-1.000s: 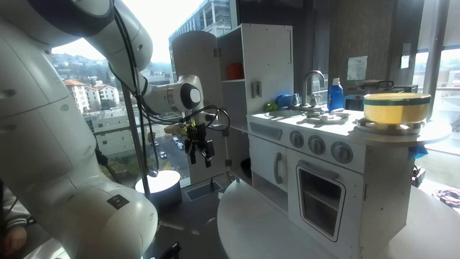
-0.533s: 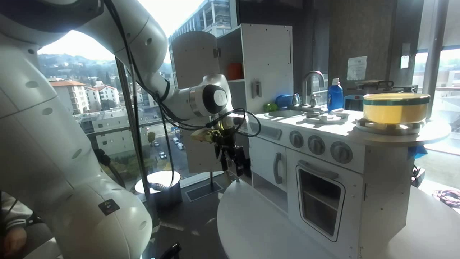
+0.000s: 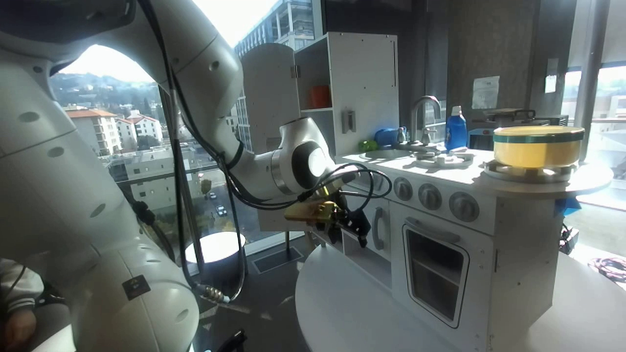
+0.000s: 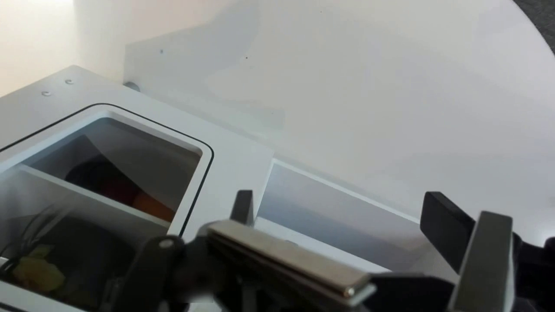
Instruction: Open all the kitchen cabinet doors, beginning with the left upper and ending with the right lower door
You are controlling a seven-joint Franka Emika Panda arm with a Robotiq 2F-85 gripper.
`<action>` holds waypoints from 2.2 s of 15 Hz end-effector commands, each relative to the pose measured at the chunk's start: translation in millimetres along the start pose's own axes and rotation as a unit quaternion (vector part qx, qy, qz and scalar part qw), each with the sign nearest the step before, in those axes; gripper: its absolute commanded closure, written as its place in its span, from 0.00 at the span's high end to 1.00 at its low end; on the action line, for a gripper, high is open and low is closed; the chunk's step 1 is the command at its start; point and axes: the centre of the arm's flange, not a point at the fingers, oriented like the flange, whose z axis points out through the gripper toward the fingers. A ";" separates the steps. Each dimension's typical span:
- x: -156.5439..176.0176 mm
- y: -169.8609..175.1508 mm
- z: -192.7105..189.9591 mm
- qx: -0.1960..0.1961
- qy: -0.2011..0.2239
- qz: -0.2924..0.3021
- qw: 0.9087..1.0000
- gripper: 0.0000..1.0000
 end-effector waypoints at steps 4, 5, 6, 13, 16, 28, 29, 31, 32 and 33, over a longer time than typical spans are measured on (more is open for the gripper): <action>19.9 -1.9 -10.1 0.042 0.152 -0.053 0.986 1.00; 23.0 -1.5 -6.5 0.047 0.152 -0.052 0.986 1.00; 24.7 0.4 1.1 0.049 0.143 -0.042 0.988 1.00; 21.9 2.9 27.9 0.040 0.136 -0.023 0.990 1.00; 30.9 6.3 23.0 0.023 0.141 -0.018 0.990 1.00; 41.1 -33.8 -5.1 0.022 0.133 -0.080 0.988 1.00; 36.4 -36.2 -8.8 0.024 0.123 -0.077 0.989 1.00; 23.0 -44.3 -17.9 0.045 0.103 -0.077 0.991 1.00; 15.5 -49.3 -23.0 0.064 0.088 -0.077 0.991 1.00; 7.9 -55.6 -25.0 0.083 0.072 -0.075 0.991 1.00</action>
